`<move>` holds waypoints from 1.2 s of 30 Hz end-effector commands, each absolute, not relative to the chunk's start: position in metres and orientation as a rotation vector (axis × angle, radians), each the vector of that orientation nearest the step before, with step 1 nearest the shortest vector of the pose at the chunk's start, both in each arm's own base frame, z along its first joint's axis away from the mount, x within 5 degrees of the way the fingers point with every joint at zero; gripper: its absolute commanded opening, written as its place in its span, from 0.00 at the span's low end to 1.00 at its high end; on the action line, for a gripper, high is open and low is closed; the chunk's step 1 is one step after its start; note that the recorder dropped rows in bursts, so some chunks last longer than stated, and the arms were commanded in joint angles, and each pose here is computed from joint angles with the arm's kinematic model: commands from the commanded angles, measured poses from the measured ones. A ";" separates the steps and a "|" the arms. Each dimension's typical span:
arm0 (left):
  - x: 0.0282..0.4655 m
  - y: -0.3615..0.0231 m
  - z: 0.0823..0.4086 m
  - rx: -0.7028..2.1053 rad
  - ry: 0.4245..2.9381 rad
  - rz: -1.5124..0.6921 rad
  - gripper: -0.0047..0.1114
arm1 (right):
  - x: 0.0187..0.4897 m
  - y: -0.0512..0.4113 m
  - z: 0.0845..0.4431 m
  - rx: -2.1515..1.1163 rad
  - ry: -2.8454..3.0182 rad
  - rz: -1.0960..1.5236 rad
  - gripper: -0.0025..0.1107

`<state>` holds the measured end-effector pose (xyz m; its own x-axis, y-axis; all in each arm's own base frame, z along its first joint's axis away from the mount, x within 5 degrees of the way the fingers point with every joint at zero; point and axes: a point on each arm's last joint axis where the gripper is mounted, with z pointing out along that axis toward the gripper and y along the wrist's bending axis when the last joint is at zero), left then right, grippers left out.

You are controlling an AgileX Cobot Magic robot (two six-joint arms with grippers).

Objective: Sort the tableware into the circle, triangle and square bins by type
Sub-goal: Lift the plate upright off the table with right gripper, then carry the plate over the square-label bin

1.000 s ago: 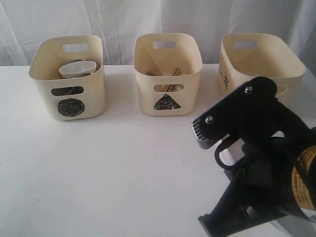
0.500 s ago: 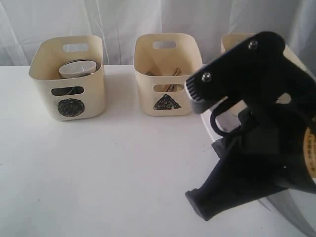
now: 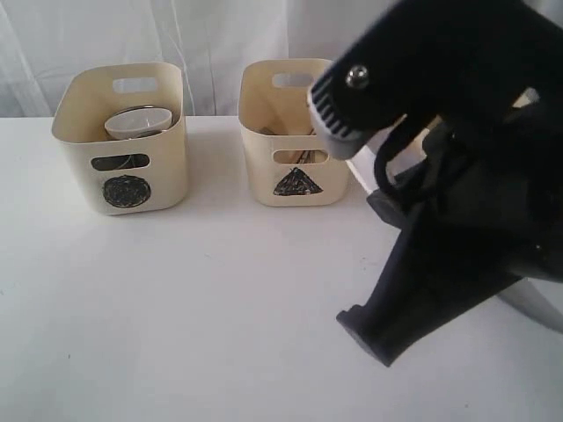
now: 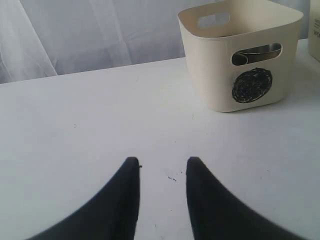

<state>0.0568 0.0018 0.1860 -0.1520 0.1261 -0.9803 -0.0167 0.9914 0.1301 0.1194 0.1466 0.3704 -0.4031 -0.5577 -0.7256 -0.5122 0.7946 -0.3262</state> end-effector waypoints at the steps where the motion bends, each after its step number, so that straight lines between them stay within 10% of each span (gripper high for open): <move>1: 0.057 0.002 0.185 0.077 1.717 0.123 0.36 | 0.123 0.139 0.385 -0.843 1.929 -0.177 0.02; 36: 0.057 0.002 0.185 0.077 1.717 0.123 0.36 | 0.262 0.096 0.387 -0.729 1.682 -0.372 0.02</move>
<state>0.0568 0.0018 0.1860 -0.1520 0.1261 -0.9803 -0.0167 0.9914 0.1301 0.2470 0.0976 0.3811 -0.1667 -0.6259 -0.7619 -0.2712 0.7720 -0.5749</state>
